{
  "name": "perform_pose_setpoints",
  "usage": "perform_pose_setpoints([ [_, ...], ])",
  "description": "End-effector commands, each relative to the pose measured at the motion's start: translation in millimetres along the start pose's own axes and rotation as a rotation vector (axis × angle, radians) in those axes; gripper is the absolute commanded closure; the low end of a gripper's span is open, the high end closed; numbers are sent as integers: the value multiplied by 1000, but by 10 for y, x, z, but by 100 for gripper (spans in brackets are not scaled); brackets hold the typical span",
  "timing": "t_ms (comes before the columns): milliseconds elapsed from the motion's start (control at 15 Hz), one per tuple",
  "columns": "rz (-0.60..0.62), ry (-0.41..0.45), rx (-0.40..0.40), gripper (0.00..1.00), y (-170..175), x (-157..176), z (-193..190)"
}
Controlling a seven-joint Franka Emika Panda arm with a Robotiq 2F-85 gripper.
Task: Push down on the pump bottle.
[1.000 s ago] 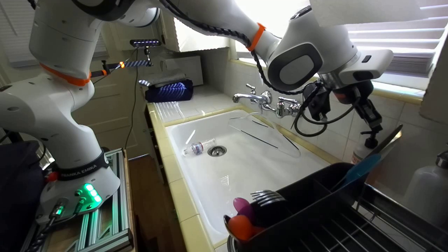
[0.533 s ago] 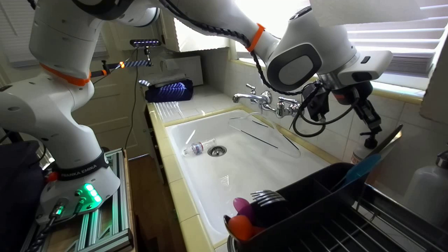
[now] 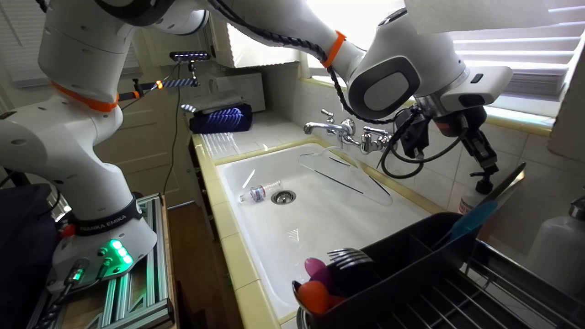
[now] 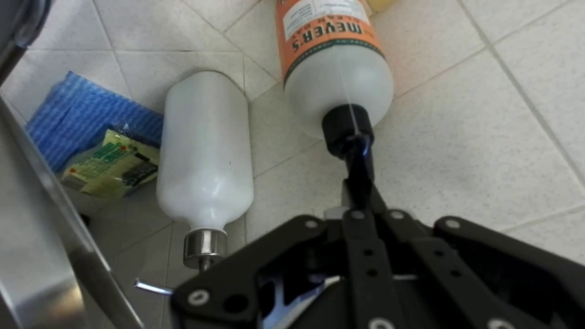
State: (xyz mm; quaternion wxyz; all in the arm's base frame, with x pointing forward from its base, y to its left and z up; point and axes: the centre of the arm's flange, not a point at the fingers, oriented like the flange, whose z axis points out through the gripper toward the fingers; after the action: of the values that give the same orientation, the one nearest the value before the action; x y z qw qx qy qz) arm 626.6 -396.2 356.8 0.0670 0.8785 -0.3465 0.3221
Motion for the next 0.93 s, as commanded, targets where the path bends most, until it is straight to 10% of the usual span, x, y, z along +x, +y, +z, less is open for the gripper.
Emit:
perform_pose_setpoints([
  [0, 27, -51, -9, 100, 39, -201, 152],
  [867, -2, -16, -10, 100, -70, -37, -235],
])
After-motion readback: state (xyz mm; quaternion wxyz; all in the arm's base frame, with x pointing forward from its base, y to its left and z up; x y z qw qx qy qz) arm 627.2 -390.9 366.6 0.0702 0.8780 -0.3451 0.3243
